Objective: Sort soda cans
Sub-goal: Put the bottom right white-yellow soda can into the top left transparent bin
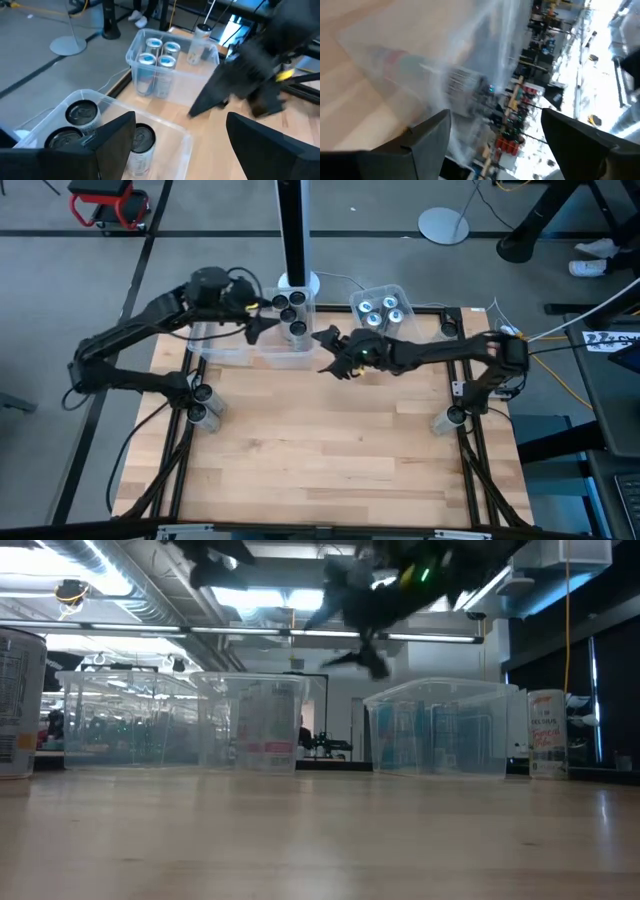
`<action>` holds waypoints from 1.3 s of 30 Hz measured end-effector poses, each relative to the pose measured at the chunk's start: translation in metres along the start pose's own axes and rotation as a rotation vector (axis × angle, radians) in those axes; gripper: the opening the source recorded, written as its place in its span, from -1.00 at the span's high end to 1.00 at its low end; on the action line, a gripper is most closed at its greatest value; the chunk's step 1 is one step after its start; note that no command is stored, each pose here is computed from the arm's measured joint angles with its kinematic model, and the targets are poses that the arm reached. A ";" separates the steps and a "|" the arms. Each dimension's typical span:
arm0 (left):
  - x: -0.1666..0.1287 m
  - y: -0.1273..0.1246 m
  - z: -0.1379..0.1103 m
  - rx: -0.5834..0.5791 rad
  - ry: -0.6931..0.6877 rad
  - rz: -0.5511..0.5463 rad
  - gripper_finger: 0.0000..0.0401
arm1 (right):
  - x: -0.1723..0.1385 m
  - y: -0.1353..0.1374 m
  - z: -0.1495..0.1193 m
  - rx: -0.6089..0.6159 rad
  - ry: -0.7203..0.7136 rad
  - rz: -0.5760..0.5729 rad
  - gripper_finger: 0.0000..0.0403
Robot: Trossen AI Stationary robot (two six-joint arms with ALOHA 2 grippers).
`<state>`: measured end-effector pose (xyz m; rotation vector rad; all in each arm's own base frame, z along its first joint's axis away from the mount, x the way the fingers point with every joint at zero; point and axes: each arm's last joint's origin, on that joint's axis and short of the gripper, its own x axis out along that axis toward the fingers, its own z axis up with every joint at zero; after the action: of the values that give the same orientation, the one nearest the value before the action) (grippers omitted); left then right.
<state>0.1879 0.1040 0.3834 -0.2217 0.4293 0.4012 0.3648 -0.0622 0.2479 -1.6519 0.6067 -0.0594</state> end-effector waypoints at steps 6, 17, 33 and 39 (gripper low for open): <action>-0.010 0.000 -0.012 0.009 0.025 0.003 -0.50 | -0.060 -0.028 -0.001 0.003 0.038 0.055 -0.53; 0.026 0.006 -0.048 0.148 -0.012 -0.049 -0.50 | -0.147 -0.043 -0.030 0.283 0.043 0.147 -0.53; 0.061 -0.018 -0.106 0.198 -0.165 -0.268 -0.50 | -0.201 -0.028 -0.025 0.862 -0.130 0.654 -0.53; 0.065 -0.023 -0.126 0.215 -0.098 -0.294 -0.50 | -0.228 -0.023 -0.012 1.041 0.000 0.877 -0.53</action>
<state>0.2066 0.0683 0.2455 -0.0541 0.3345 0.0753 0.1727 0.0233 0.3400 -0.3111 1.0250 0.2314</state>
